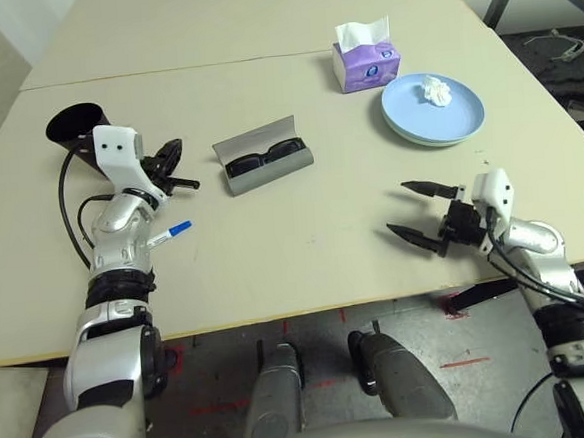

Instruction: Organize and tidy the items on the table.

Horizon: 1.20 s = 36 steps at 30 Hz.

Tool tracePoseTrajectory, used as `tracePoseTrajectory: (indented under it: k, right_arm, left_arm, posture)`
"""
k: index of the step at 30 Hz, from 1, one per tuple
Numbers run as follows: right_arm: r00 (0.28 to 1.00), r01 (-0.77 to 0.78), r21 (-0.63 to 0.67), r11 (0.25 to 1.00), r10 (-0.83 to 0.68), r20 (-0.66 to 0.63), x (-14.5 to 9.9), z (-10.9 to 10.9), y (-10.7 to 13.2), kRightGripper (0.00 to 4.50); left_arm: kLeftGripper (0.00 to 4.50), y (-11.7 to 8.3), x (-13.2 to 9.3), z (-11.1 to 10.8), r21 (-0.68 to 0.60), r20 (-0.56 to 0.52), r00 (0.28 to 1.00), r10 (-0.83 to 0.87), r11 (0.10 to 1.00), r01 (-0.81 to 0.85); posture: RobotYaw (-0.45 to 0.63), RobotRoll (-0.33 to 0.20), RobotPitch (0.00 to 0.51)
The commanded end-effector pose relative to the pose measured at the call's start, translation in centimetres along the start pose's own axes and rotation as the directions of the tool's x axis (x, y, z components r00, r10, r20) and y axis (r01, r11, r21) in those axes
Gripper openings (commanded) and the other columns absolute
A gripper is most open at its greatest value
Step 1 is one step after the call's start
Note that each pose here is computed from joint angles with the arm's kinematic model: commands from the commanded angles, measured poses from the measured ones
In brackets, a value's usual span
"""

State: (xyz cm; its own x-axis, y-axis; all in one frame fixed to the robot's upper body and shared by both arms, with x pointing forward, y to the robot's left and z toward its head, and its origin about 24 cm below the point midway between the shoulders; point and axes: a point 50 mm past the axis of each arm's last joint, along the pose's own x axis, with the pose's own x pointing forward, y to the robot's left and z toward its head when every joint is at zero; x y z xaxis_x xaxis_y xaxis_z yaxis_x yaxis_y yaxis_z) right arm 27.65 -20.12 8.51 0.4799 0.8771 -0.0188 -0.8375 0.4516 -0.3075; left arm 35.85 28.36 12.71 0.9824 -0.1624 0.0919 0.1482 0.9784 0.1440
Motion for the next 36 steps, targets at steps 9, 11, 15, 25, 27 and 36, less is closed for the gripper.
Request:
tracePoseTrajectory:
  k: [9, 11, 15, 25, 27, 36]
  right_arm:
    - [1.000, -0.008, -0.010, 1.000, 0.008, -0.023, 0.0, -0.1, 0.1, 4.50]
    - [1.000, -0.013, -0.009, 1.000, 0.013, -0.024, 0.2, -0.1, 0.1, 4.50]
    - [0.999, -0.023, -0.009, 1.000, 0.022, -0.029, 0.5, -0.2, 0.1, 4.50]
    - [0.999, -0.038, -0.002, 0.999, 0.038, -0.015, 1.1, -0.1, 0.1, 4.50]
    - [0.999, -0.044, 0.002, 0.999, 0.044, -0.009, 1.1, -0.1, 0.2, 4.50]
    - [0.978, -0.193, -0.019, 0.981, 0.194, 0.072, 1.9, 1.0, 0.5, 4.50]
  left_arm:
    - [0.05, -1.8, -0.6, -0.8, 0.081, -0.043, 0.962, -0.268, 0.959, 0.271]
    - [0.05, -1.9, -1.1, -0.9, 0.098, -0.057, 0.954, -0.296, 0.949, 0.300]
    - [0.05, -2.0, -2.0, -1.1, 0.122, -0.086, 0.932, -0.352, 0.925, 0.360]
    - [0.05, -2.7, -3.8, -1.4, 0.154, -0.159, 0.871, -0.464, 0.860, 0.487]
    - [0.05, -2.5, -3.8, -1.0, 0.147, -0.151, 0.876, -0.458, 0.866, 0.478]
    - [0.05, 1.4, -4.6, 3.0, 0.131, -0.069, 0.940, -0.334, 0.931, 0.340]
  posture:
    - [-0.21, 0.000, 0.207]
    - [-0.21, 0.000, 0.206]
    - [-0.20, 0.000, 0.205]
    - [-0.19, 0.000, 0.205]
    - [-0.19, 0.000, 0.205]
    - [-0.17, 0.000, 0.209]
